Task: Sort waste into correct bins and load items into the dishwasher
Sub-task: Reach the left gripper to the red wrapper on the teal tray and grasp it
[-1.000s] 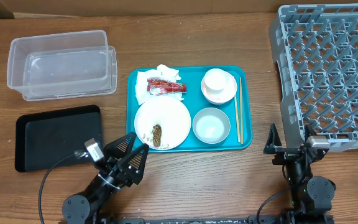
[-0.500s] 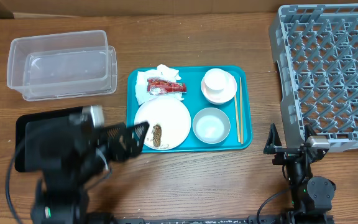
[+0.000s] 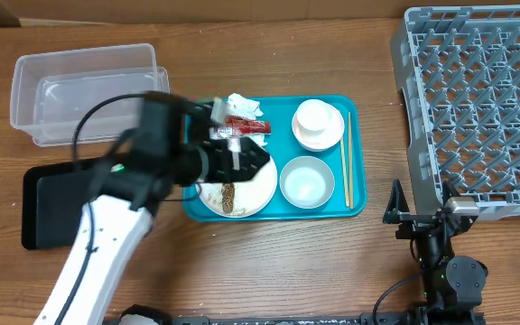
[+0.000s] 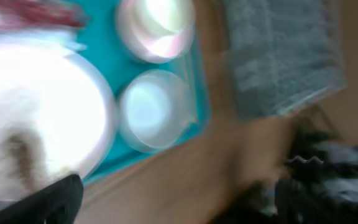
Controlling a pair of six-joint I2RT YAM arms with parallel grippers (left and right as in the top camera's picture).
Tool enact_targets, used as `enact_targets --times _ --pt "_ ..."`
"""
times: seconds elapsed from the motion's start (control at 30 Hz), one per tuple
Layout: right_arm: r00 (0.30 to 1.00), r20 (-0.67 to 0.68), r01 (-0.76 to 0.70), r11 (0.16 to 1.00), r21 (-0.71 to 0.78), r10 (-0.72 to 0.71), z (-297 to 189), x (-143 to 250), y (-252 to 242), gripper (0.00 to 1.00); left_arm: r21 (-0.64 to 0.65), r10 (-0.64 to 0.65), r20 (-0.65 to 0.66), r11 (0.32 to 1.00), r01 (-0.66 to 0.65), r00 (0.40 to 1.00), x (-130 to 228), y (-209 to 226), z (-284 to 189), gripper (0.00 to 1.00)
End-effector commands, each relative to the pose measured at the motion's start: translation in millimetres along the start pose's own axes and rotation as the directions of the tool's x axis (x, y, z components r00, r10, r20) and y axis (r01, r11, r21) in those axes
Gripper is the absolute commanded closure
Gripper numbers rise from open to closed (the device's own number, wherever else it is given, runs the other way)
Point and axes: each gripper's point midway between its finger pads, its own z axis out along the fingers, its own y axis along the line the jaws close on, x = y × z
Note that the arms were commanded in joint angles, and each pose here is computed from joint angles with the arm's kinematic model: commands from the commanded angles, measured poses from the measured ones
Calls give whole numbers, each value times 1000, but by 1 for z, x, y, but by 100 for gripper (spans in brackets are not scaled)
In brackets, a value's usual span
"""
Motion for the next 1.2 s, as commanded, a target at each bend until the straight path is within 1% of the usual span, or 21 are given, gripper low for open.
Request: enact_targets --times 0.0,0.07,0.1,0.23,0.33,0.43,0.5,0.53,0.57,0.6,0.63,0.67,0.7,0.77,0.83,0.87,0.9,0.93,1.0,1.07,1.17 --pt "1000 5 4 1000 11 -4 0 1 -2 0 -612 156 168 790 -21 973 -47 59 -33 0" --pt "1000 5 4 1000 11 -4 0 1 -2 0 -692 205 160 721 -38 966 -60 59 -35 0" --pt "1000 5 4 1000 11 -4 0 1 -2 0 -686 209 162 726 -42 964 -65 57 -31 0" --pt "1000 5 4 1000 10 -4 0 1 -2 0 -591 234 157 801 -99 959 -82 44 -4 0" --pt "1000 5 4 1000 11 -4 0 1 -2 0 -444 213 139 886 -132 967 -79 19 19 0" --pt "1000 5 4 1000 11 -4 0 1 -2 0 -311 215 143 936 -163 966 -81 -6 31 0" --pt "1000 5 4 1000 11 -4 0 1 -2 0 -305 224 172 938 -165 959 -90 -8 36 0" --pt "1000 5 4 1000 10 -4 0 1 -2 0 -315 216 202 938 -146 955 -98 -6 38 0" --pt "1000 5 4 1000 11 -4 0 1 -2 0 -327 167 234 941 -84 958 -103 -1 40 0" --pt "1000 5 4 1000 11 -4 0 1 -2 0 -330 61 282 943 37 957 -107 6 42 0" --pt "1000 5 4 1000 11 -4 0 1 -2 0 -329 -63 337 927 180 939 -110 17 44 0" --pt "1000 5 4 1000 11 -4 0 1 -2 0 -323 -155 380 902 288 912 -111 25 47 5" --pt "1000 5 4 1000 11 -4 0 1 -2 0 -314 -232 419 870 380 878 -112 33 51 6" --pt "1000 5 4 1000 11 -4 0 1 -2 0 -283 -377 489 784 552 786 -113 50 64 6" --pt "1000 5 4 1000 11 -4 0 1 -2 0 -231 -508 522 689 687 685 -110 62 81 11" --pt "1000 5 4 1000 11 -4 0 1 -2 0 -212 -559 532 639 740 636 -107 68 89 10" --pt "1000 5 4 1000 11 -4 0 1 -2 0 -192 -607 544 582 790 579 -104 74 98 4" --pt "1000 5 4 1000 11 -4 0 1 -2 0 -172 -649 554 524 834 521 -100 80 106 0" --pt "1000 5 4 1000 11 -4 0 1 -2 0 -158 -691 569 440 884 446 -94 92 121 0" --pt "1000 5 4 1000 11 -4 0 1 -2 0 -148 -711 578 392 908 401 -91 102 135 0" --pt "1000 5 4 1000 11 -4 0 1 -2 0 -134 -712 583 389 911 390 -97 112 152 1"
